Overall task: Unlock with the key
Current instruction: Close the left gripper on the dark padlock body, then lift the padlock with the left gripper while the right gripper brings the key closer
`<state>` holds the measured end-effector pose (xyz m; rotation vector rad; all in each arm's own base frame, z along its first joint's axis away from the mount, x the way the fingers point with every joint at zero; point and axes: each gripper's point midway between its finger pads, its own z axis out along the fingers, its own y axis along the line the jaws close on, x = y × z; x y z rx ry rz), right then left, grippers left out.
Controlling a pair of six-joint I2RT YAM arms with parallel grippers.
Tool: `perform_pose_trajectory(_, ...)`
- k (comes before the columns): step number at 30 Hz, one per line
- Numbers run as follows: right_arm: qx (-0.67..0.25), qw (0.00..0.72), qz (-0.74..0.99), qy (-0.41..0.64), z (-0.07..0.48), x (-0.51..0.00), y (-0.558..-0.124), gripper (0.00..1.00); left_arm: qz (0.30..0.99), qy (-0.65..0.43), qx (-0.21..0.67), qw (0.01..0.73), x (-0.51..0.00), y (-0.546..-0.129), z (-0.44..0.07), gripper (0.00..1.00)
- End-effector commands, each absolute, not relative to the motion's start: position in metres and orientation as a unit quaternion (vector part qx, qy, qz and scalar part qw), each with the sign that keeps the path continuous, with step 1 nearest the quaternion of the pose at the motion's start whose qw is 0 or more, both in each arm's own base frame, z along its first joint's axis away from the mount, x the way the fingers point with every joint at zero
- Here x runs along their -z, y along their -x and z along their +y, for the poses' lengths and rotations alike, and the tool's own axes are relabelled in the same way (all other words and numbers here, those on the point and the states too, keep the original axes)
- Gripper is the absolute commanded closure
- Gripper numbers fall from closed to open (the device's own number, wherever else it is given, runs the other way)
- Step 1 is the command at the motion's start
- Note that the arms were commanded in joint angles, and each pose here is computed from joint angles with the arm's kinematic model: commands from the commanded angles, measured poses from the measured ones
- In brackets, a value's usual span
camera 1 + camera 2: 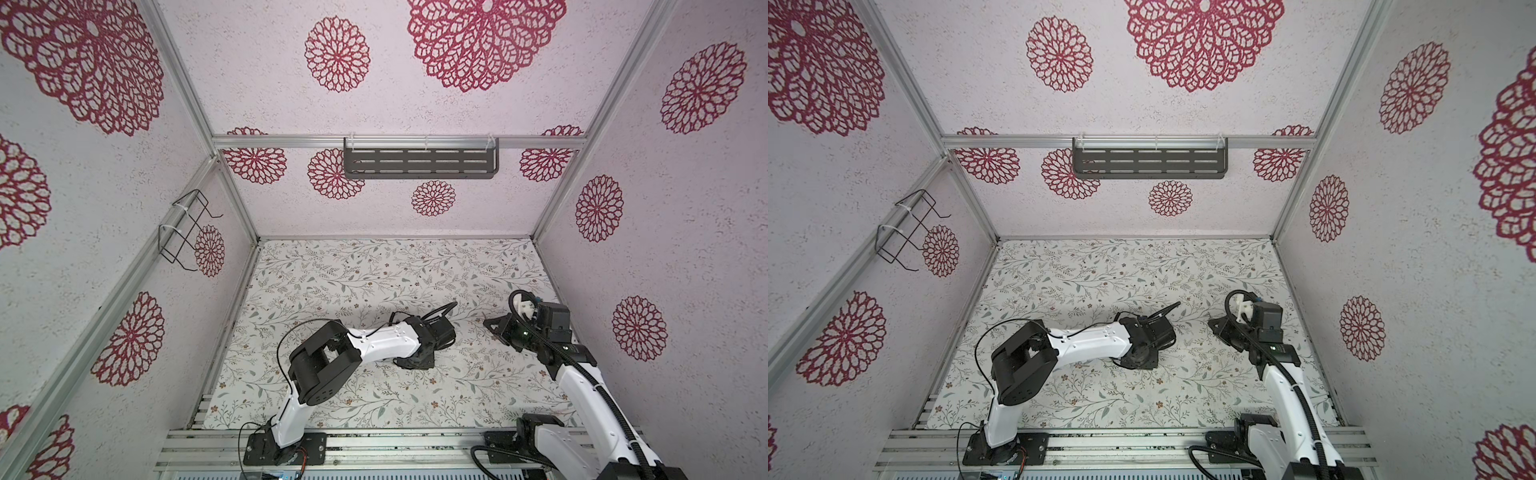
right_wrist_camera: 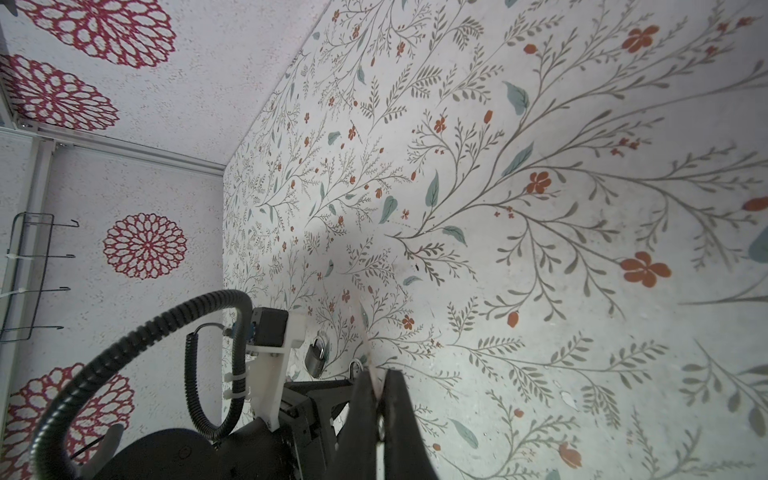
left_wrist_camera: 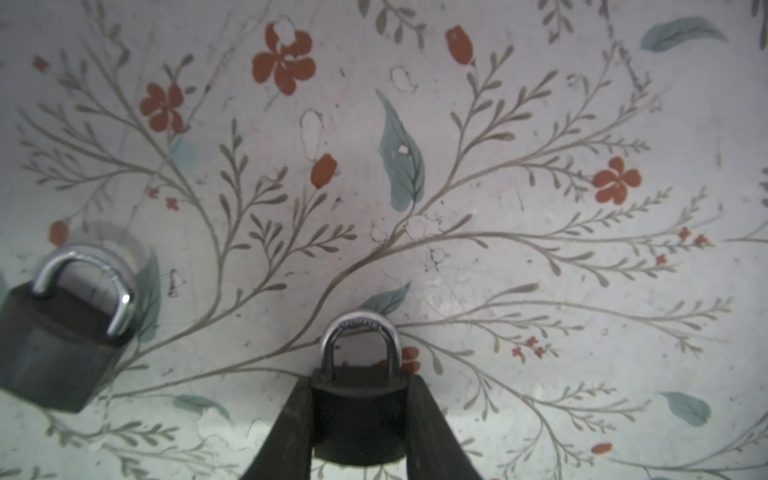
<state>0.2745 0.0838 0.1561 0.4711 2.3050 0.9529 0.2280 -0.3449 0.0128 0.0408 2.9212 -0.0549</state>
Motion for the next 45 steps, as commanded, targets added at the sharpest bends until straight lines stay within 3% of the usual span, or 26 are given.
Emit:
perform_pose_trajectory(1, -0.37, 0.305, 0.861, -0.17, 0.086, -0.167, -0.278, 1.0, 0.995, 0.016, -0.026, 0.093, 0.004, -0.223, -0.327, 0.7)
perform_pose_trajectory(9, -0.37, 0.303, 0.863, -0.165, 0.087, -0.166, -0.277, 1.0, 0.996, 0.011, -0.035, 0.082, 0.01, -0.22, -0.326, 0.55)
perform_pose_trajectory(18, -0.367, 0.302, 0.866, -0.159, 0.087, -0.168, -0.275, 1.0, 0.997, 0.01, -0.03, 0.066, 0.023, -0.215, -0.333, 0.58)
perform_pose_trajectory(27, -0.364, 0.303, 0.869, -0.143, 0.089, -0.175, -0.273, 1.0, 0.996, 0.017, -0.03, 0.079, 0.008, -0.221, -0.332, 0.76)
perform_pose_trajectory(35, -0.348, 0.312, 0.873, -0.138, 0.086, -0.185, -0.268, 1.0, 0.983, 0.074, 0.058, 0.159, -0.072, -0.251, -0.345, 1.0)
perform_pose_trajectory(45, -0.36, 0.357, 0.858, -0.08, 0.135, -0.203, -0.267, 1.0, 0.933, 0.212, 0.159, 0.242, -0.171, -0.288, -0.32, 1.0)
